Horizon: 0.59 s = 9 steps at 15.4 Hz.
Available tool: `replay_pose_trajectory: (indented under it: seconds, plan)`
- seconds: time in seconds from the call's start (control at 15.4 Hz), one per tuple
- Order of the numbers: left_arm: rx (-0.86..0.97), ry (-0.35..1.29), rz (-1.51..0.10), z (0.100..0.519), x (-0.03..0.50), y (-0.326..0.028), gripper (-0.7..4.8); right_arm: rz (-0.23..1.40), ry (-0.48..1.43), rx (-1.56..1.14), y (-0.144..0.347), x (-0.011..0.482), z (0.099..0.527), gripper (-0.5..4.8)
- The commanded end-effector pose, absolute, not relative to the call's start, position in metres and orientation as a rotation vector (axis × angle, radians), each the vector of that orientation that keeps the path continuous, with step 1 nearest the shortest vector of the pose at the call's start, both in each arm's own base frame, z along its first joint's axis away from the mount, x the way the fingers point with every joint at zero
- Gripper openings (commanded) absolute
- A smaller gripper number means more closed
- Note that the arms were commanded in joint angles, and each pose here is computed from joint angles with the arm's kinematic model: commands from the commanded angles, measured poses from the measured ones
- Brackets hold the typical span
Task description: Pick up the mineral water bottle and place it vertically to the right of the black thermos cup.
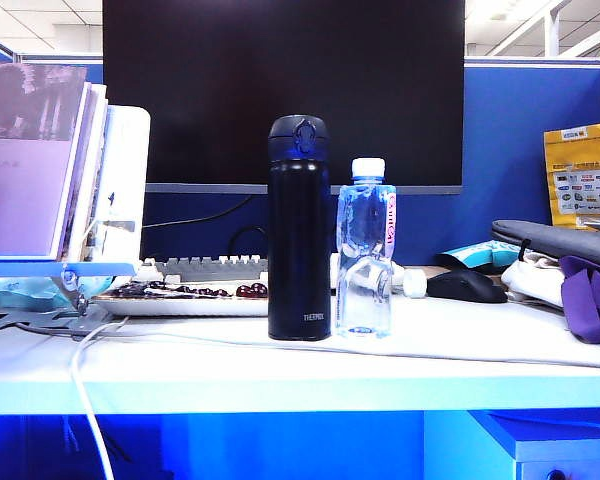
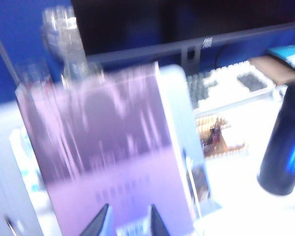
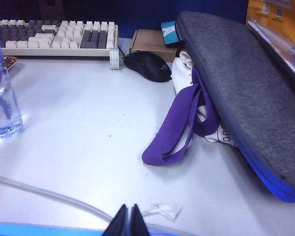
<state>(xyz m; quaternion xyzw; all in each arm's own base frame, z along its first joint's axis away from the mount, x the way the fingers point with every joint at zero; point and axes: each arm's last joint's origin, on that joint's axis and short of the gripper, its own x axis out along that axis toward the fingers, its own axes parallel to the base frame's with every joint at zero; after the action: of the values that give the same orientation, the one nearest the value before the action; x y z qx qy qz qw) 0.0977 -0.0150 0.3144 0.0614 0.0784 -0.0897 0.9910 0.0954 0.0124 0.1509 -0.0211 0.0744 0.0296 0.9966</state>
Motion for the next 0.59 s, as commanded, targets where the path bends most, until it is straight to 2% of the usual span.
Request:
replay_pose_trajectory:
  seconds: [0.07, 0.26, 0.59]
  plan:
    - [0.093, 0.128, -0.172, 0.271, 0.090, -0.014, 1.11, 0.055, 0.154, -0.040, 0.012, 0.095, 0.150, 0.24]
    - [0.053, 0.102, -0.146, 0.232, 0.085, -0.012, 1.11, 0.055, 0.154, -0.040, 0.012, 0.095, 0.150, 0.24]
    - [0.021, 0.105, -0.013, 0.202, 0.083, 0.001, 1.11, 0.055, 0.154, -0.041, 0.012, 0.095, 0.150, 0.24]
